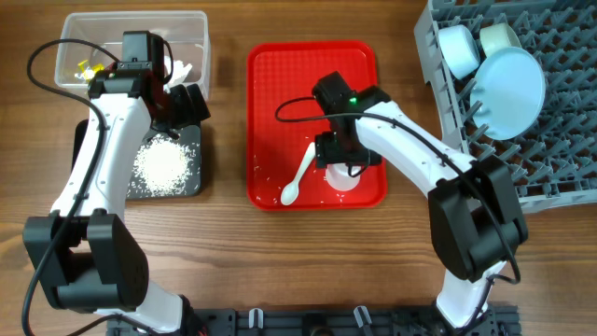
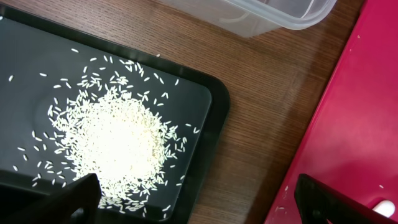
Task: Sort waste into correct bins and load items into the dishwasher rack
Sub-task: 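Reach the right gripper to the red tray and grasp the white cup, then carry the white cup to the rack and place it upside down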
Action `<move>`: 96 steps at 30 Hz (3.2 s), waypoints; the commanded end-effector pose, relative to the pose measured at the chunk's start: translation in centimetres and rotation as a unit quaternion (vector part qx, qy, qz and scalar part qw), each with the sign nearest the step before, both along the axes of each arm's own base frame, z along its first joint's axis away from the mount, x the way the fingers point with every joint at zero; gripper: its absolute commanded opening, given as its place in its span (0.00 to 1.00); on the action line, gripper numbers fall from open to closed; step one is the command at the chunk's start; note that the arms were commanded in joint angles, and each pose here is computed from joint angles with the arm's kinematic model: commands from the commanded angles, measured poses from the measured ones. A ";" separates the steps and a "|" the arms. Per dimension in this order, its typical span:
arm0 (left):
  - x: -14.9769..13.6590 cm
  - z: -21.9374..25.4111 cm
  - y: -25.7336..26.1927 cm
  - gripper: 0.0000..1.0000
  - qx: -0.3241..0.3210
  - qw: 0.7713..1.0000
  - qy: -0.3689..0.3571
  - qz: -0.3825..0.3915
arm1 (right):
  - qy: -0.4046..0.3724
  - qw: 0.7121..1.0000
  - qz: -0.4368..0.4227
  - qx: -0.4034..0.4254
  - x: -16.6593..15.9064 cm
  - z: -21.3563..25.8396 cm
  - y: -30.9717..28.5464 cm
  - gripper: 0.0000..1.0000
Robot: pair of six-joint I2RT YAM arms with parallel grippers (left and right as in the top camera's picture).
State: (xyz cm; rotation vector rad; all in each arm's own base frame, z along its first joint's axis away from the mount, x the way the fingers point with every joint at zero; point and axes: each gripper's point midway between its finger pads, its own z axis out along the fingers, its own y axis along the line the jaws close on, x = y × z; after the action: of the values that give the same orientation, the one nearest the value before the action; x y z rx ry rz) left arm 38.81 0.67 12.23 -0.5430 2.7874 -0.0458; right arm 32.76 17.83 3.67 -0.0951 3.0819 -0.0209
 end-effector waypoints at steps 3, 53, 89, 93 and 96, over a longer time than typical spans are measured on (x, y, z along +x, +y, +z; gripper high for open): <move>0.0 -0.5 -0.1 1.00 -0.006 1.000 0.005 0.007 | 0.019 1.000 -0.013 -0.004 -0.7 -0.6 -0.4 0.85; 0.0 -0.5 -0.1 1.00 -0.006 1.000 0.005 0.007 | 0.036 0.999 0.010 0.025 -4.4 -2.5 -1.1 0.74; 0.0 -0.5 -0.1 1.00 -0.006 1.000 0.005 0.007 | -0.039 0.996 -0.051 0.060 -2.1 16.8 -13.9 0.59; 0.0 -0.5 -0.1 1.00 -0.006 1.000 0.005 0.007 | -0.038 0.989 -0.133 0.050 -2.8 17.1 -20.0 0.59; 0.0 -0.5 -0.1 1.00 -0.006 1.000 0.005 0.007 | -0.039 0.981 -0.187 0.041 -3.2 16.7 -24.0 0.59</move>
State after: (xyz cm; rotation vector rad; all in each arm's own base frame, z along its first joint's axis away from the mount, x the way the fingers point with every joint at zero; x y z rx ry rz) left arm 38.80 0.67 12.21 -0.5431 2.7878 -0.0457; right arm 29.73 -3.37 20.04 0.4082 2.9959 0.1172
